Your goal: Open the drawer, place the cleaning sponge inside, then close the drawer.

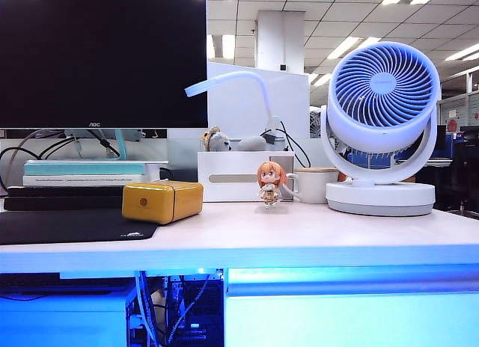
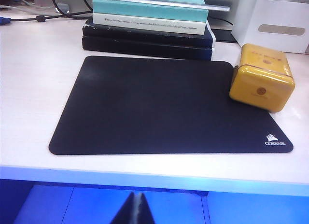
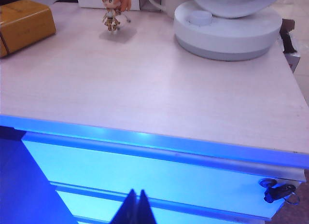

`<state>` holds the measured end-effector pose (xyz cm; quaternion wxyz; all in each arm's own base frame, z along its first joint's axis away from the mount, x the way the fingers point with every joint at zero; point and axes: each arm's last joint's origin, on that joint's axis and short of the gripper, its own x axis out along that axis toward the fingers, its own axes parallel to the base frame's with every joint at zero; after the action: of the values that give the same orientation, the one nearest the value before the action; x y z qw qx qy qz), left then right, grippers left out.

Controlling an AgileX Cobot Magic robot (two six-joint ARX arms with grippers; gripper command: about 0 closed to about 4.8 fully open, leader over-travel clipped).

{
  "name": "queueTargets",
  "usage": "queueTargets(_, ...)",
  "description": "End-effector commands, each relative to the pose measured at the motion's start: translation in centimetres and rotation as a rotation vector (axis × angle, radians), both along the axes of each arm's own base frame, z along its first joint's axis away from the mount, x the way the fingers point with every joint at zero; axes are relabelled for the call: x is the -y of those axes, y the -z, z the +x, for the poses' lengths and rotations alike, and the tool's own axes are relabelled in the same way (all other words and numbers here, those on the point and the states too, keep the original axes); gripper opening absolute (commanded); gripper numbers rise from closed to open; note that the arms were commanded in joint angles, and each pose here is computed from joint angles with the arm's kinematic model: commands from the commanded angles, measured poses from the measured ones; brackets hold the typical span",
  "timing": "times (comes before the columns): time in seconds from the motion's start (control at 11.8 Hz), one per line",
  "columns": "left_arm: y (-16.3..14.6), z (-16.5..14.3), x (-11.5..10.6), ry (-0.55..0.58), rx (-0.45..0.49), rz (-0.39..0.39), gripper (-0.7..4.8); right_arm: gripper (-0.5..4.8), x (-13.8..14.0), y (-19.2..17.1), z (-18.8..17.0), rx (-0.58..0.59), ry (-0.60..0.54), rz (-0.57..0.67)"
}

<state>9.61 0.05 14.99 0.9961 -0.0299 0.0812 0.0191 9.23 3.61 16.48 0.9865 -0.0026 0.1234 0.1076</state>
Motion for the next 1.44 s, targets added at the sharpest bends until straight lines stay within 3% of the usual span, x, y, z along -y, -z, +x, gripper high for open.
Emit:
queueTargets(0.08, 0.3, 0.0, 0.0, 0.005, -0.020, 0.003, -0.03, 0.00, 1.1, 1.4, 0.2, 0.016, 0.165, -0.014)
queueTargets(0.34, 0.3, 0.0, 0.0, 0.006, -0.021, 0.003, -0.03, 0.00, 2.3, 1.4, 0.2, 0.081, 0.247, 0.023)
queueTargets(0.59, 0.3, 0.0, 0.0, 0.006, -0.020, 0.003, -0.03, 0.00, 3.0, 1.7, 0.4, 0.071, 0.128, 0.078)
queueTargets(1.44, 0.3, 0.0, 0.0, 0.006, -0.020, 0.003, -0.03, 0.00, 3.3, 1.8, 0.4, 0.066, 0.183, 0.043)
